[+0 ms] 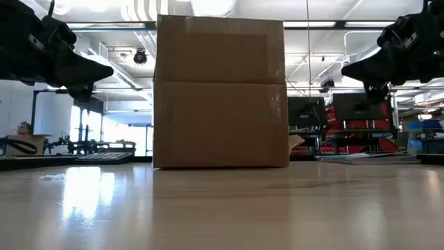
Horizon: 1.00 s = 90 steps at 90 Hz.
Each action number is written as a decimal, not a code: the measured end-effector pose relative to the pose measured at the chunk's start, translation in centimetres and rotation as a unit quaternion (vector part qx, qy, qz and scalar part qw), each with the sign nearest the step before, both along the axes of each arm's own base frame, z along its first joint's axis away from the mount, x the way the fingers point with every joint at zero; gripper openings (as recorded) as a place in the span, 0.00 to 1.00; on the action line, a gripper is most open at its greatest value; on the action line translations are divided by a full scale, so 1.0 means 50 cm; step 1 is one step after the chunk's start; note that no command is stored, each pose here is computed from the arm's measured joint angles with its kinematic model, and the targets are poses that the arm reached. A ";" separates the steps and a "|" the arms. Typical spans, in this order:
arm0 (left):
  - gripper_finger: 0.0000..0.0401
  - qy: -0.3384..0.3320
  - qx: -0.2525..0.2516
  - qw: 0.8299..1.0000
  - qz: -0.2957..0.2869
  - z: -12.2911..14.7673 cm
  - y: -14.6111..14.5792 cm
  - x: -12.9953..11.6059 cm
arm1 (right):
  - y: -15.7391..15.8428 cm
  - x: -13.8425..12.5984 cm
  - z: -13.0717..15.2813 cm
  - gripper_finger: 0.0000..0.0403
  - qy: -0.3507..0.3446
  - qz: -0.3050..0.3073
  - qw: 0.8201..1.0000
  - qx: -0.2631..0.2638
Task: Wrap mug
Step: Return to Home Position
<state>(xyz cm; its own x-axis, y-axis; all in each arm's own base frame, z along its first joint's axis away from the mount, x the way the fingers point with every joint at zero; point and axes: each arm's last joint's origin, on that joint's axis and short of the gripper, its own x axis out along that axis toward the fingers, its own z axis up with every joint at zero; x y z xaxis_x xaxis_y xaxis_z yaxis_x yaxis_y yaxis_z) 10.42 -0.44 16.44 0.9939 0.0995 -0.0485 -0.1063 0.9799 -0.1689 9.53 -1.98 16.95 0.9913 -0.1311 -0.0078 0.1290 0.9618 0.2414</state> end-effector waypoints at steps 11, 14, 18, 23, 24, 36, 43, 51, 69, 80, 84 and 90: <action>0.00 0.010 0.000 1.000 0.000 -0.003 0.000 0.002 | 0.000 0.000 0.000 0.00 0.001 0.000 1.000 -0.011; 0.00 0.012 0.001 1.000 0.000 -0.004 0.000 0.003 | 0.000 0.000 0.000 0.00 0.002 0.000 1.000 -0.013; 0.00 0.016 0.001 1.000 0.000 -0.005 0.000 0.004 | 0.000 0.000 0.000 0.00 0.002 0.000 1.000 -0.014; 0.00 0.021 0.001 1.000 0.000 -0.006 -0.001 0.006 | 0.000 0.000 0.000 0.00 0.001 0.000 1.000 -0.011; 0.00 0.022 0.002 1.000 0.000 -0.007 -0.001 0.006 | 0.000 0.000 0.000 0.00 0.001 0.000 1.000 -0.010; 0.00 0.035 0.003 0.999 0.000 -0.011 -0.001 0.009 | 0.000 0.000 0.000 0.00 0.001 0.000 1.000 -0.009; 0.00 0.042 0.003 0.999 0.000 -0.013 -0.001 0.010 | 0.000 0.000 0.000 0.00 0.001 0.000 1.000 -0.009; 0.00 0.050 0.004 0.999 0.000 -0.016 -0.001 0.012 | 0.000 0.000 0.000 0.00 0.001 0.000 1.000 -0.009; 0.00 0.066 0.005 0.998 -0.001 -0.022 -0.002 0.016 | 0.000 0.000 0.000 0.00 0.001 0.000 1.000 -0.009; 0.00 0.075 0.006 0.997 -0.001 -0.025 -0.002 0.018 | 0.000 0.000 0.000 0.00 0.001 0.000 1.000 -0.009; 0.00 0.078 0.006 0.997 -0.001 -0.026 -0.002 0.019 | 0.000 0.000 0.000 0.00 0.001 0.000 1.000 -0.009; 0.00 0.083 0.007 0.997 -0.001 -0.028 -0.002 0.019 | 0.000 0.000 0.000 0.00 0.000 0.000 1.000 -0.009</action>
